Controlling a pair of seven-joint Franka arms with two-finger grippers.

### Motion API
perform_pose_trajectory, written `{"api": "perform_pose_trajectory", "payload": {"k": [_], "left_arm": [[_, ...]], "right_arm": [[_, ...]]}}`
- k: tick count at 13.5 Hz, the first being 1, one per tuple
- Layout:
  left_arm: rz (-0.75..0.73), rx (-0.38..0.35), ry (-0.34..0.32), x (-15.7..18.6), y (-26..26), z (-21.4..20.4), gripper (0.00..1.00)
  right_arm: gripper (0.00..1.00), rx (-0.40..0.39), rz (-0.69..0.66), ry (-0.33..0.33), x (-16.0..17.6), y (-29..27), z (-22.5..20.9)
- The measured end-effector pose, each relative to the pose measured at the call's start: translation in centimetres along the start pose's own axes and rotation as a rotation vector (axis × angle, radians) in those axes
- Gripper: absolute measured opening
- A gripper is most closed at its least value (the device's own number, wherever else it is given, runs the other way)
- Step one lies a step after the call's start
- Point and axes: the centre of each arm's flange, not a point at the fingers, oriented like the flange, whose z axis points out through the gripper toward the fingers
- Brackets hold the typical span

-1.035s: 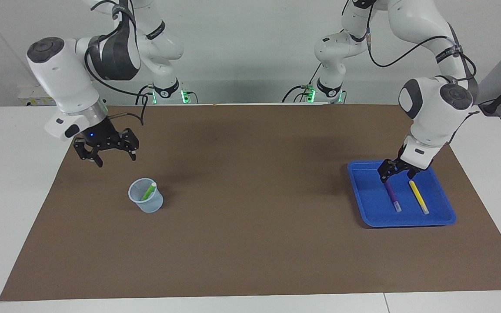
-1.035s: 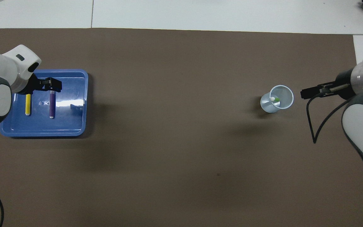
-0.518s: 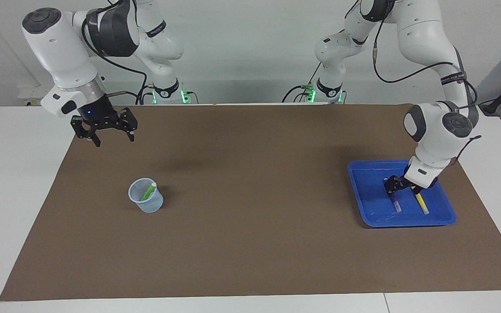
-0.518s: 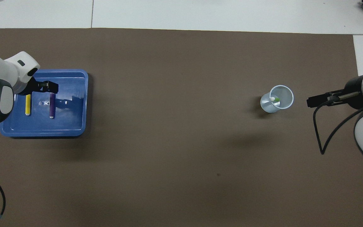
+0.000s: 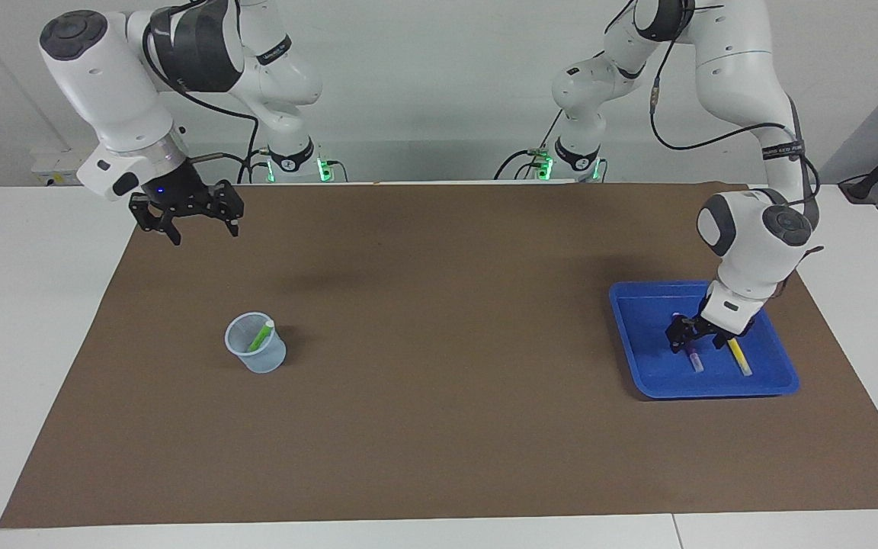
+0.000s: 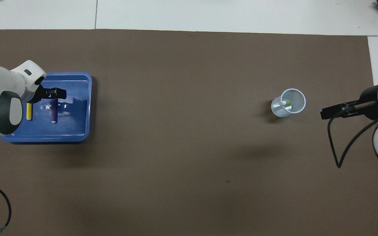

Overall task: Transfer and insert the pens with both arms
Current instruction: 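Grasp the purple pen in the tray with the left gripper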

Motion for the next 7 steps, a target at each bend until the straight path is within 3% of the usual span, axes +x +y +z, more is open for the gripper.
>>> {"api": "perform_pose_trajectory", "payload": {"k": [7], "left_arm": [[0.001, -0.005, -0.011, -0.9, 0.2, 1.3, 0.85]], "right_arm": [[1.00, 0.000, 0.019, 0.003, -0.1, 0.8, 0.0]]}}
